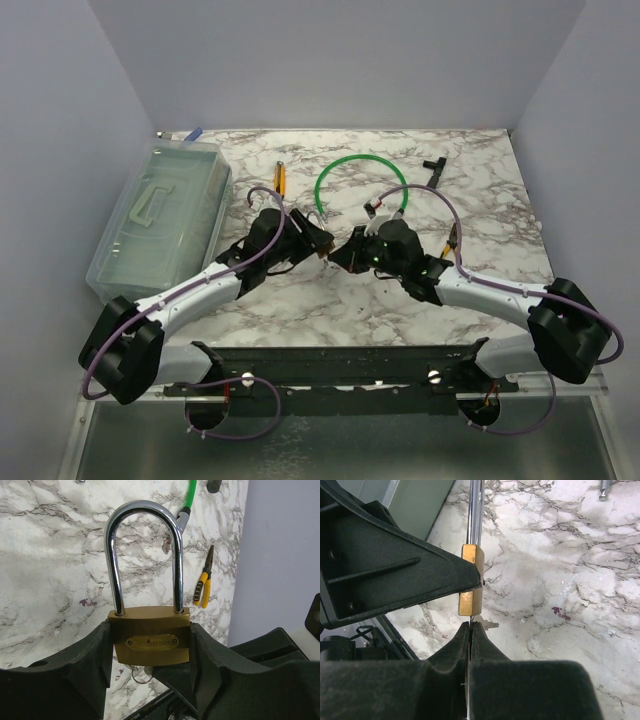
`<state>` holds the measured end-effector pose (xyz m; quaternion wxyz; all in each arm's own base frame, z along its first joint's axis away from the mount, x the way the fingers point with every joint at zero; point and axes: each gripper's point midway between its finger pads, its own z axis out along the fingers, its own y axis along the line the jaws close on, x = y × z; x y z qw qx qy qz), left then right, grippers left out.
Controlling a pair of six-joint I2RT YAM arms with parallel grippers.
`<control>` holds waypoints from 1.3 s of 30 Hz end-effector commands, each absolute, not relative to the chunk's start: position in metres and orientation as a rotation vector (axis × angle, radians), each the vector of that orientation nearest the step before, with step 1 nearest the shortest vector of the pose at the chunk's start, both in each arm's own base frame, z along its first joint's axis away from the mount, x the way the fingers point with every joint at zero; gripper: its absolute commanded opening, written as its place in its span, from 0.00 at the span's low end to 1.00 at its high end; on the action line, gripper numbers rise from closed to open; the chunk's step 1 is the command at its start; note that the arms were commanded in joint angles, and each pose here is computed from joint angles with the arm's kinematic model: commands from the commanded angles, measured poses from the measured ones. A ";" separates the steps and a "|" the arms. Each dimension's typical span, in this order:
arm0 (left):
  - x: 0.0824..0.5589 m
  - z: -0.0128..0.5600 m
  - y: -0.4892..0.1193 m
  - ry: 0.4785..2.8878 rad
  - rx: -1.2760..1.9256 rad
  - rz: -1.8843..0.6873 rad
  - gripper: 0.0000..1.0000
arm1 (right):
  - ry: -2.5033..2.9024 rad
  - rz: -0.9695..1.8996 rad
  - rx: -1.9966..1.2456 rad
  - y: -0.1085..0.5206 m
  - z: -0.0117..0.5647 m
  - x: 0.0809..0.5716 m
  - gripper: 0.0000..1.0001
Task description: Unlock with the key
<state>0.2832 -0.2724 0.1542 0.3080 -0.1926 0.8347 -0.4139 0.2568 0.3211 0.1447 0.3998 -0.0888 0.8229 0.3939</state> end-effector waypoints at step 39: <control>0.247 0.277 -0.292 1.753 -0.221 -1.564 0.00 | 1.802 1.459 -0.265 0.331 0.206 0.233 0.00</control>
